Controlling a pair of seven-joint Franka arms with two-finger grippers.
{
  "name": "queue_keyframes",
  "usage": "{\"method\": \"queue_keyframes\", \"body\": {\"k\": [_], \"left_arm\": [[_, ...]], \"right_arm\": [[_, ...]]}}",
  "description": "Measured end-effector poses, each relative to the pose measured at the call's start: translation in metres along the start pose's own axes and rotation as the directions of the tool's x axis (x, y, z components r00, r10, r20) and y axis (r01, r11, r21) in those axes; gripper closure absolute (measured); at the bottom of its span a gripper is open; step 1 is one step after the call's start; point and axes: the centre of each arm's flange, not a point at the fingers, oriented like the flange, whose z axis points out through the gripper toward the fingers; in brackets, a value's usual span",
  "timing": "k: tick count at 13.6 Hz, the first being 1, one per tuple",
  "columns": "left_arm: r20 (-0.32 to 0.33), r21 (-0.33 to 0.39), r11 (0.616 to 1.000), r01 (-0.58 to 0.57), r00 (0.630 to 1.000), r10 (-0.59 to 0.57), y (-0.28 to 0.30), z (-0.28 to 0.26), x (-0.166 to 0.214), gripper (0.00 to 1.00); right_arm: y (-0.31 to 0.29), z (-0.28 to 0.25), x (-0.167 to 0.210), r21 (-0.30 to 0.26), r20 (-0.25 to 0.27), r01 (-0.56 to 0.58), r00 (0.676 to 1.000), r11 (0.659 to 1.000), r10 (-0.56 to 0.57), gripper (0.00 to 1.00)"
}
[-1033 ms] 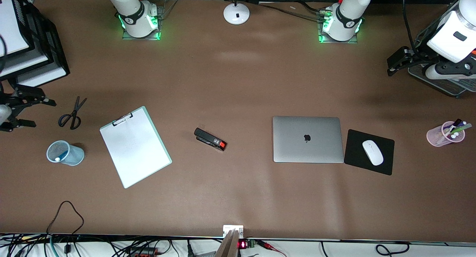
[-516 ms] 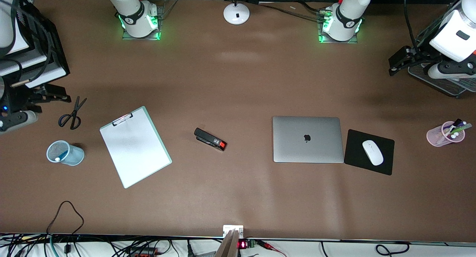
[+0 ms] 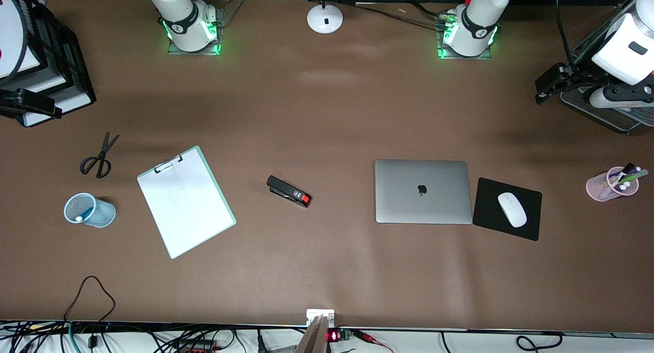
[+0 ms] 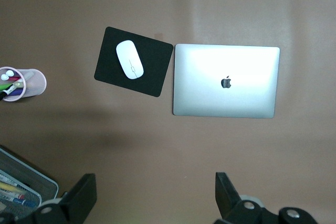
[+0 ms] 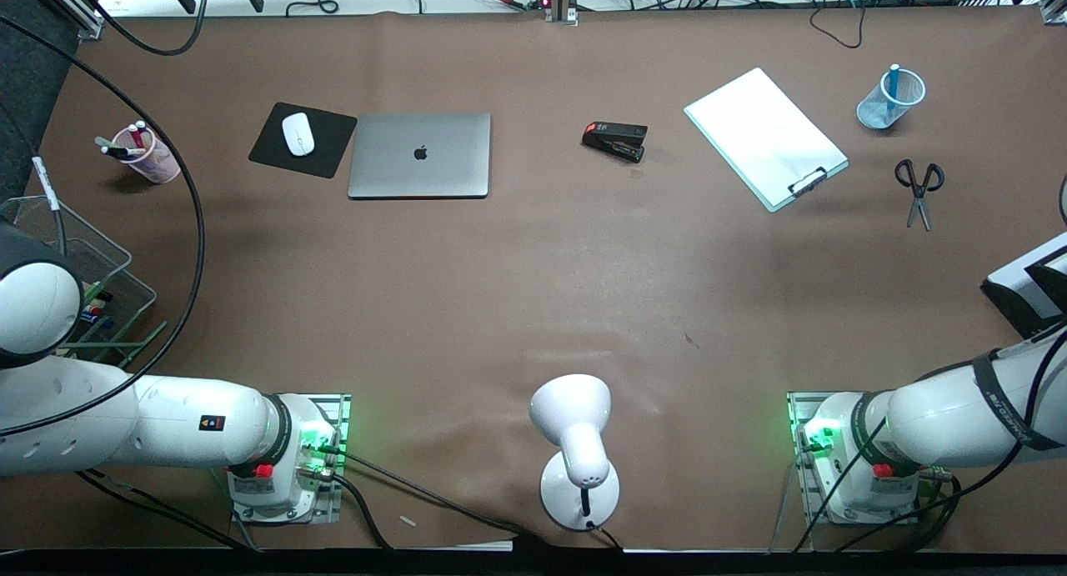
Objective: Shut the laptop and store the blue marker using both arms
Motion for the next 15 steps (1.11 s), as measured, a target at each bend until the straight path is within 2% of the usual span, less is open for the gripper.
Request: {"method": "queue_keyframes", "body": {"k": [2, 5, 9, 15], "left_arm": [[0.000, 0.000, 1.000, 0.000, 1.000, 0.000, 0.000, 0.000, 0.000, 0.00], [0.000, 0.000, 1.000, 0.002, 1.000, -0.002, -0.001, 0.000, 0.000, 0.00], [0.000, 0.000, 1.000, 0.013, 1.000, -0.013, -0.007, 0.000, 0.001, 0.00], [0.000, 0.000, 1.000, 0.013, 1.000, -0.013, -0.007, 0.000, 0.001, 0.00]], "right_arm": [[-0.001, 0.002, -0.003, 0.004, -0.011, -0.018, 1.000, 1.000, 0.018, 0.00], [0.005, 0.017, -0.015, 0.016, -0.056, -0.020, 0.998, 1.000, 0.021, 0.00], [0.008, 0.011, -0.043, 0.034, -0.078, -0.015, 0.997, 0.999, 0.018, 0.00], [0.011, 0.000, -0.049, 0.022, -0.106, -0.017, 0.994, 1.000, 0.020, 0.00]]}}
